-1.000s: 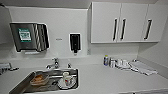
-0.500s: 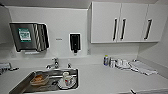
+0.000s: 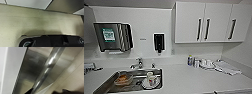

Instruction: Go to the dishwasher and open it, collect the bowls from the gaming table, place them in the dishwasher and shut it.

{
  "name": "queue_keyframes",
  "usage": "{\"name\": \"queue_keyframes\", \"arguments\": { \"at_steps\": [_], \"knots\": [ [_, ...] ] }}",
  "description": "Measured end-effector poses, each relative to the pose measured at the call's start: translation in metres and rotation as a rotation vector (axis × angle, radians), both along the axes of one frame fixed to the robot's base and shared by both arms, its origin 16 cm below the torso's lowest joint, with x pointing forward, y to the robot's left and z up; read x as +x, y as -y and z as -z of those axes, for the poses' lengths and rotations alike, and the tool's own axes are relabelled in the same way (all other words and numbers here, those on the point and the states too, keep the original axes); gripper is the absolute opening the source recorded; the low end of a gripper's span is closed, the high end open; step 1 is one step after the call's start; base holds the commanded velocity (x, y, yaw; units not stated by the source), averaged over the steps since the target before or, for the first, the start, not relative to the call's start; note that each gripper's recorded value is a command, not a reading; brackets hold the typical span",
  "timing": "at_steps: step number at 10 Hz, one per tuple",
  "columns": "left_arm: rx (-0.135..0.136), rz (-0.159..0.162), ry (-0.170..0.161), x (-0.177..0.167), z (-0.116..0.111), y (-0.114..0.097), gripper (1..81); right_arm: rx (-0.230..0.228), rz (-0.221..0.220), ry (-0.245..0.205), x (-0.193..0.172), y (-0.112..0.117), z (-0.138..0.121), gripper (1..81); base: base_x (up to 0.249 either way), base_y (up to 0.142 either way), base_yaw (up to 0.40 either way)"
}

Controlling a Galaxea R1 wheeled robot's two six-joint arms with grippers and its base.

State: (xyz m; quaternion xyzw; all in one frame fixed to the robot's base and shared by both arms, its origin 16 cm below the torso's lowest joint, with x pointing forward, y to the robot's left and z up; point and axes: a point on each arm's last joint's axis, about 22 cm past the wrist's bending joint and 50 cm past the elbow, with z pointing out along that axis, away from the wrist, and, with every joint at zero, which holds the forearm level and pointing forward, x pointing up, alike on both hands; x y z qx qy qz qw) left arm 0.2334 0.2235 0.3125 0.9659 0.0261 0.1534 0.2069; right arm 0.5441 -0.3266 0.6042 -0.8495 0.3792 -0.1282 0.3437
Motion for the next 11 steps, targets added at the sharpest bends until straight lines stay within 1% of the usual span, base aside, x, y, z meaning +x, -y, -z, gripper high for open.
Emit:
{"name": "queue_keyframes", "arguments": {
  "at_steps": [1, 2, 4, 6, 8, 11],
  "knots": [
    [0.0, 0.0, 0.0, 0.0, 0.0, 0.0, 81.1, -0.009, 0.009, -0.004, 0.0, 0.006, 0.003, 81.1, 0.0, 0.0, 0.0],
    [0.0, 0.0, 0.0, 0.0, 0.0, 0.0, 81.1, -0.008, 0.009, -0.001, 0.003, 0.003, 0.003, 81.1, 0.0, 0.0, 0.0],
    [0.0, 0.0, 0.0, 0.0, 0.0, 0.0, 81.1, 0.003, -0.004, 0.0, 0.007, -0.012, 0.005, 81.1, 0.0, 0.0, 0.0],
    [0.0, 0.0, 0.0, 0.0, 0.0, 0.0, 81.1, 0.007, -0.009, 0.01, 0.013, -0.017, 0.0, 81.1, 0.0, 0.0, 0.0],
    [0.0, -0.001, 0.0, 0.0, 0.0, 0.0, 81.1, 0.007, -0.006, 0.018, 0.02, -0.02, -0.002, 81.1, 0.0, 0.0, 0.0],
    [0.0, -0.001, 0.0, 0.0, 0.0, 0.0, 81.1, -0.006, 0.009, 0.017, 0.028, -0.02, 0.006, 81.1, 0.0, 0.0, 0.0]
  ]
}}
